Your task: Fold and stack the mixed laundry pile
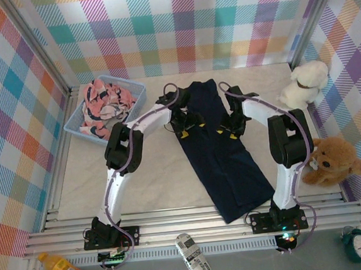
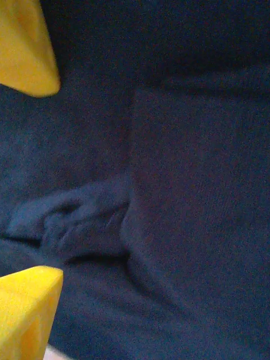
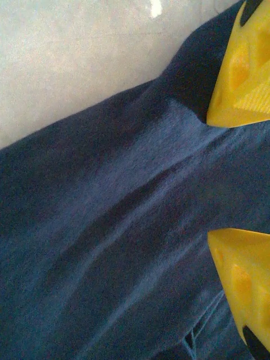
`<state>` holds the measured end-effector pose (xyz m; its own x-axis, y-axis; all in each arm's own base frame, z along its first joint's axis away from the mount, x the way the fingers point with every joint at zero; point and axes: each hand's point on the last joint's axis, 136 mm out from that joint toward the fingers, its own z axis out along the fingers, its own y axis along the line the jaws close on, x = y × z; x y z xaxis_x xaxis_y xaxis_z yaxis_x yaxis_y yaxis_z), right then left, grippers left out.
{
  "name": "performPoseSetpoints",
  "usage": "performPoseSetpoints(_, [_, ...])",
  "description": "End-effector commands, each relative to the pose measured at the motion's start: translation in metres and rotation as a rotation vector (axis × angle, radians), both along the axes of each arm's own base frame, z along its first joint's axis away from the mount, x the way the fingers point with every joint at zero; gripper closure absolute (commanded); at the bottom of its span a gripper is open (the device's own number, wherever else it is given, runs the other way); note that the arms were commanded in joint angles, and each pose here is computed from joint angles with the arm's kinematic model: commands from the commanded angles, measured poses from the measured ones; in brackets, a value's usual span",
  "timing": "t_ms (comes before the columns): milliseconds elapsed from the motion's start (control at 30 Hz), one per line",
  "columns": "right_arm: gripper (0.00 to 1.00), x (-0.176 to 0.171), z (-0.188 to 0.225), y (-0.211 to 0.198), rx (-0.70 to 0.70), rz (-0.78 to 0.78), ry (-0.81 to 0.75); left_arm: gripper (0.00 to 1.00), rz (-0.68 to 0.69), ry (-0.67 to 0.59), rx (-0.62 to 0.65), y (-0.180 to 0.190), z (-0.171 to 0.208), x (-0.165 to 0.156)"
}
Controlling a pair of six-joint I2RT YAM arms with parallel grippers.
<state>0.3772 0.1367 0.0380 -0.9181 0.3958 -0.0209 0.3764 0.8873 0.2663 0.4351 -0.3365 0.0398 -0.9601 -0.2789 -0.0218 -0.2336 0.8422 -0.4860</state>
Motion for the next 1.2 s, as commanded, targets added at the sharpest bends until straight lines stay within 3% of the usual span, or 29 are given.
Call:
performPoseSetpoints(0, [0.47, -0.02, -0.002, 0.004, 0.043, -0.034, 0.044, 0.19, 0.1, -0.021, 0.101, 0.035, -0.031, 0.037])
performPoseSetpoints(133, [0.42, -0.026, -0.008, 0.017, 0.139, -0.071, 0.047, 0.18, 0.124, -0.054, 0.107, 0.05, -0.039, 0.082])
performPoseSetpoints(300, [0.34, 0.009, 0.014, 0.04, 0.25, -0.059, -0.044, 0.16, 0.129, -0.152, -0.029, 0.046, -0.006, 0.138])
performPoseSetpoints(400, [0.32, 0.021, 0.034, 0.043, 0.239, -0.018, -0.093, 0.05, 0.136, -0.173, -0.126, 0.045, 0.022, 0.148])
performPoseSetpoints(500, [0.32, 0.014, 0.051, 0.038, 0.187, 0.035, -0.118, 0.0, 0.081, -0.185, -0.134, 0.046, 0.056, 0.134])
performPoseSetpoints(700, [0.39, -0.043, 0.059, 0.038, 0.062, 0.148, -0.082, 0.0, -0.012, -0.16, -0.064, 0.055, 0.095, 0.072])
performPoseSetpoints(933, [0.51, -0.116, 0.036, 0.073, -0.051, 0.286, 0.014, 0.0, -0.035, -0.082, -0.042, 0.058, 0.07, -0.003])
performPoseSetpoints(1167, [0.59, -0.162, 0.0, 0.089, -0.159, 0.385, 0.091, 0.01, -0.023, 0.0, -0.004, 0.057, 0.011, -0.031])
